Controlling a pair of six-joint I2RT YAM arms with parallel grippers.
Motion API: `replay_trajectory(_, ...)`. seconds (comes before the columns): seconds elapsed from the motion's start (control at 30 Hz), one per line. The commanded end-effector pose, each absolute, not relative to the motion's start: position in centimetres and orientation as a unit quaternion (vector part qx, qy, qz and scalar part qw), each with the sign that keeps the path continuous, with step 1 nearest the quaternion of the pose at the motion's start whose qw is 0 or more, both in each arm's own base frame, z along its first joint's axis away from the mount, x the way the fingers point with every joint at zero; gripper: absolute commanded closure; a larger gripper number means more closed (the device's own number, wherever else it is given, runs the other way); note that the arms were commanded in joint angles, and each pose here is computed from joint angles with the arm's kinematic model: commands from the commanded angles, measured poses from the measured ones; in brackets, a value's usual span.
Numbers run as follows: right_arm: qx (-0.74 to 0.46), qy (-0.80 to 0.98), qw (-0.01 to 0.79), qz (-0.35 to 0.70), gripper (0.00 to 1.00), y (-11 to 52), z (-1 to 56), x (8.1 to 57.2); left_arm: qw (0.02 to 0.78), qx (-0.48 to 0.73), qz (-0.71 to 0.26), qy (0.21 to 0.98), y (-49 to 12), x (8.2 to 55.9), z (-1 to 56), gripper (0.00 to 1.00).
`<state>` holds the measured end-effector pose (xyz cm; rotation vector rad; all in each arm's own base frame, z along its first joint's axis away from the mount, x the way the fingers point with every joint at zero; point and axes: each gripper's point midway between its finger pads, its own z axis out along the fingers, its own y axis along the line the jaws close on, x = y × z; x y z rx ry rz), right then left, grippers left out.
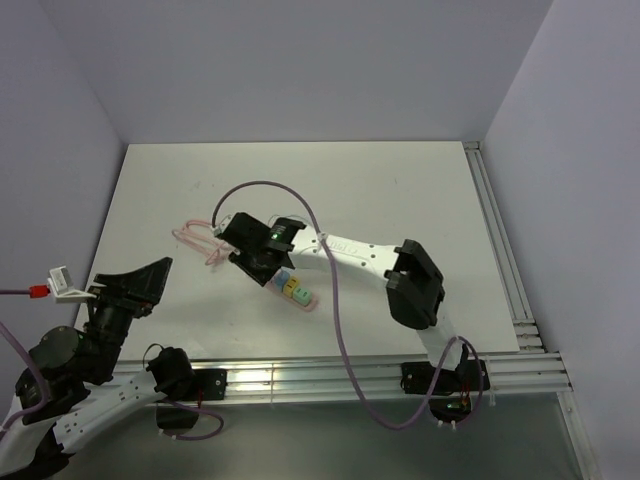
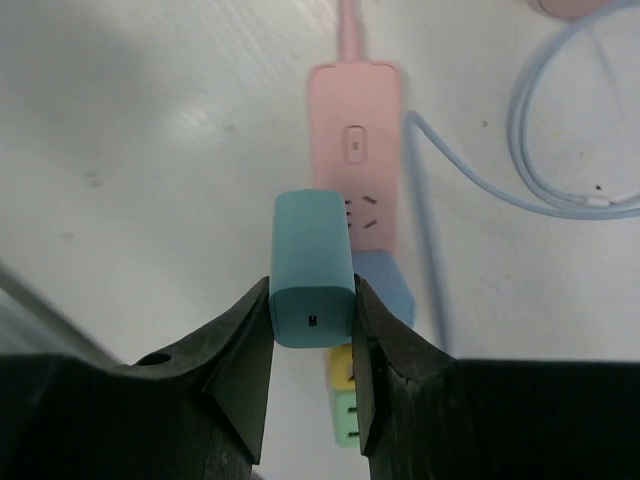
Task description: Insert the plug
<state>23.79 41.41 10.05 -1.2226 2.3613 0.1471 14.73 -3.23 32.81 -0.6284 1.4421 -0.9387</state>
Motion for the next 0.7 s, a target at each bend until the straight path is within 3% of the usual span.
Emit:
replay_trajectory(0.0, -0.421, 0.825, 0.308, 0.218, 1.00, 45.1, 18.9, 22.8, 0.604, -0.271, -0.443, 0.604, -2.4, 13.6, 32.9, 0.26)
replay_trajectory(0.27, -0.434, 0.758, 0.302, 0.383, 1.00, 44.5, 23.8, 19.6, 0.577, -0.238, -0.444, 0.643, -4.6, 13.3, 31.6, 0.35)
replay_trajectory(0.43, -0.464, 0.710, 0.281, 0.449, 1.00, 44.4, 25.6, 16.8, 0.566, -0.212, -0.458, 0.652, -6.9, 13.6, 31.5, 0.45)
replay_trajectory(0.67, -0.481, 0.655, 0.284, 0.509, 1.00, 44.0, 28.6, 14.2, 0.548, -0.179, -0.427, 0.697, -11.0, 15.3, 29.8, 0.76)
